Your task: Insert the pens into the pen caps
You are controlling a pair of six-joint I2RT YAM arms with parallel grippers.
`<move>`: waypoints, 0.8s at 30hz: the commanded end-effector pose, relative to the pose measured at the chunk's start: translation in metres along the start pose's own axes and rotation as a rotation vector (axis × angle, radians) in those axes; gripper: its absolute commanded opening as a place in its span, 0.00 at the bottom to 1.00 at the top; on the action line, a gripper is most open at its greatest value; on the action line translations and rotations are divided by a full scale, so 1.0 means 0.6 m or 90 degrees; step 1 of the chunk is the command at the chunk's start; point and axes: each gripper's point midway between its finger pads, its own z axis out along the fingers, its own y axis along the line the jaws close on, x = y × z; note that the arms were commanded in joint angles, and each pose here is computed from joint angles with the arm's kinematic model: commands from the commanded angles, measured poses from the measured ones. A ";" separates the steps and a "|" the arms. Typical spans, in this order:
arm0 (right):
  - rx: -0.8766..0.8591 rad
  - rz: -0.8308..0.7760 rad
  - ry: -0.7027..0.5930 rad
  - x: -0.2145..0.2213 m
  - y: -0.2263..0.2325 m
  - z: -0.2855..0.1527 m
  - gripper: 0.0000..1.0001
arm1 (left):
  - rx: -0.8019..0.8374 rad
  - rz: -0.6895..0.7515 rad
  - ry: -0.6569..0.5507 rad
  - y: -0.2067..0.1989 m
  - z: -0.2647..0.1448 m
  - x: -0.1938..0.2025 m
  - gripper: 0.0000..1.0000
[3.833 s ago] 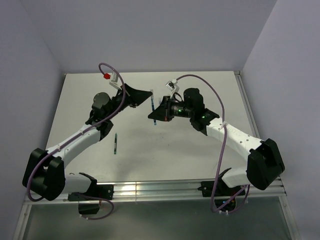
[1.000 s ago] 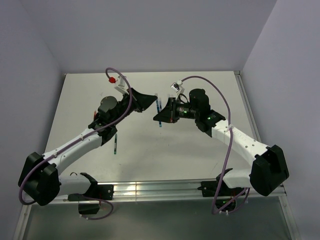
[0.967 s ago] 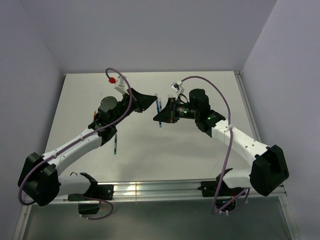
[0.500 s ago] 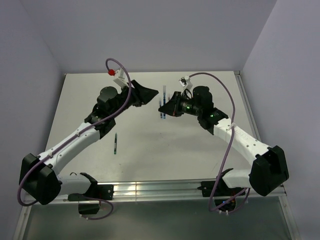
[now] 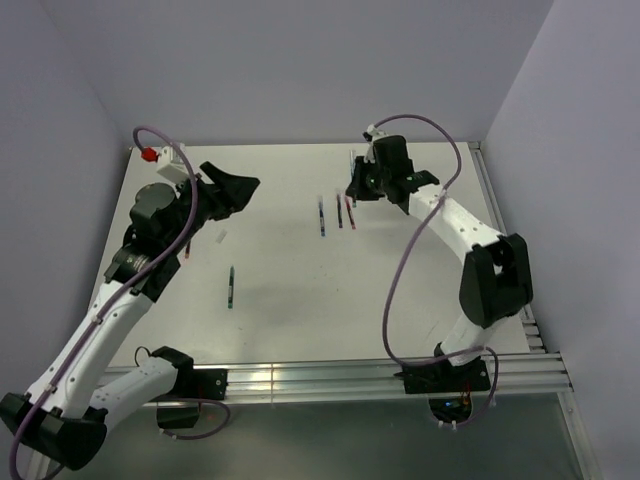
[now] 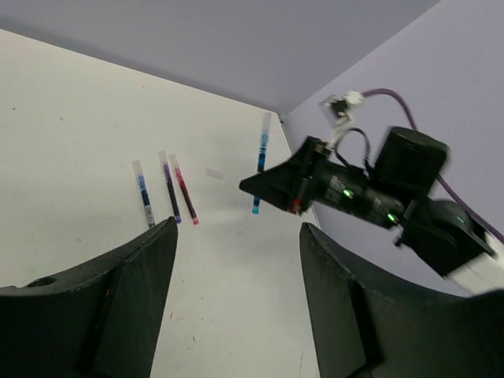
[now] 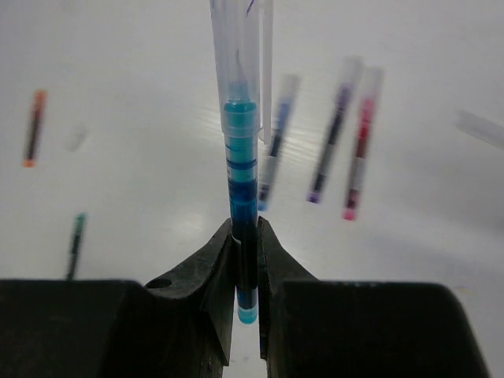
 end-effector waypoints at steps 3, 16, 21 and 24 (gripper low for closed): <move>0.123 -0.003 0.093 0.030 -0.149 0.044 0.00 | -0.018 0.056 0.011 0.014 -0.055 0.006 0.69; 0.181 -0.029 0.234 0.079 -0.220 0.141 0.00 | 0.007 0.079 0.042 0.017 -0.059 0.028 0.68; 0.184 -0.036 0.256 0.093 -0.226 0.152 0.01 | 0.009 0.081 0.044 0.023 -0.053 0.033 0.68; 0.181 -0.038 0.268 0.106 -0.223 0.157 0.01 | 0.007 0.080 0.048 0.028 -0.048 0.037 0.68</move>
